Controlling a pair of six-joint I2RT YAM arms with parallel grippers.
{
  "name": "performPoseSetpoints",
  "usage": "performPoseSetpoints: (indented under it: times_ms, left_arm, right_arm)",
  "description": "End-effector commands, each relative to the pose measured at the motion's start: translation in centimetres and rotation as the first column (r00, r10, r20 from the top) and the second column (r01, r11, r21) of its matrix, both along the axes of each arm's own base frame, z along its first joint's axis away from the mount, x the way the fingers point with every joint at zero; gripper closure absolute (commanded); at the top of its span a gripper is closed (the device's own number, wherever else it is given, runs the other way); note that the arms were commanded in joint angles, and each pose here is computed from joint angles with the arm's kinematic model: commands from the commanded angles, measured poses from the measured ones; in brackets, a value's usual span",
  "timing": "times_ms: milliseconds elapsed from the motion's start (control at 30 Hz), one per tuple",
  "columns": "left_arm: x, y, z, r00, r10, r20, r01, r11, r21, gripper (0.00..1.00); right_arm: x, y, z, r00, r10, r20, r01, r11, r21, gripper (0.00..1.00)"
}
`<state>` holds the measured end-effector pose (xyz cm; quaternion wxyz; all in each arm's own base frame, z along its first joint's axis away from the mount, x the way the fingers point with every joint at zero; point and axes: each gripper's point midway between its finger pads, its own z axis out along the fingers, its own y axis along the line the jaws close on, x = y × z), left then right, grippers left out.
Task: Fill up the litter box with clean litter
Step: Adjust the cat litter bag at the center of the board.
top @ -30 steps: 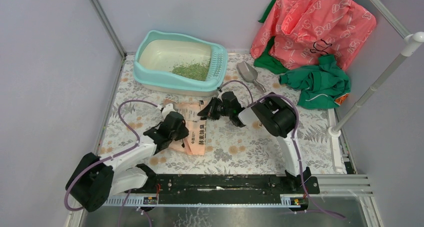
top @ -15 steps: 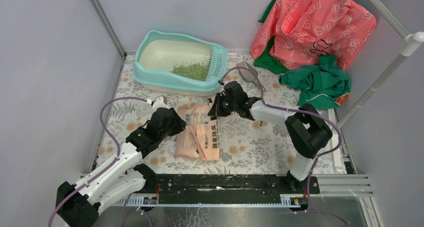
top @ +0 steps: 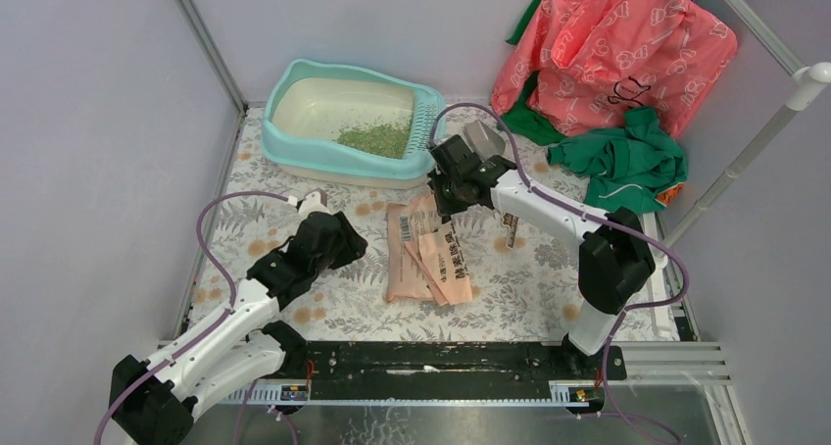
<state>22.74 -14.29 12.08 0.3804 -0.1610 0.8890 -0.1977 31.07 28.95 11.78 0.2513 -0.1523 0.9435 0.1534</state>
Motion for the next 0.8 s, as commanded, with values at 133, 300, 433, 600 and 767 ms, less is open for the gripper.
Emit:
performPoseSetpoints:
  times_ms: [133, 300, 433, 600, 767]
  left_arm:
    - [0.1, 0.1, -0.7, 1.000, 0.001, -0.004, -0.001, 1.000, 0.006, 0.44]
    - [0.1, 0.0, -0.9, 1.000, -0.002, -0.007, 0.002, 1.000, 0.001, 0.44]
    - [0.0, 0.1, -0.8, 1.000, -0.001, 0.001, 0.001, 1.000, 0.001, 0.43]
    - [0.0, 0.3, -0.6, 1.000, 0.002, 0.008, -0.002, 1.000, 0.002, 0.43]
    - [0.1, 0.4, -0.2, 1.000, 0.005, 0.017, -0.005, 1.000, -0.006, 0.43]
  right_arm:
    - [-0.1, 0.2, 4.0, 0.988, 0.093, 0.122, -0.071, 0.982, -0.178, 1.00]
    - [-0.5, 1.5, 4.8, 0.975, 0.173, 0.137, -0.126, 0.946, -0.300, 1.00]
    - [-1.4, 3.0, 6.3, 0.958, 0.226, 0.176, -0.166, 0.938, -0.303, 1.00]
    - [-2.5, 4.3, 9.1, 0.923, 0.298, 0.244, -0.207, 0.917, -0.341, 1.00]
    - [-3.6, 4.9, 12.8, 0.888, 0.333, 0.317, -0.219, 0.913, -0.344, 1.00]
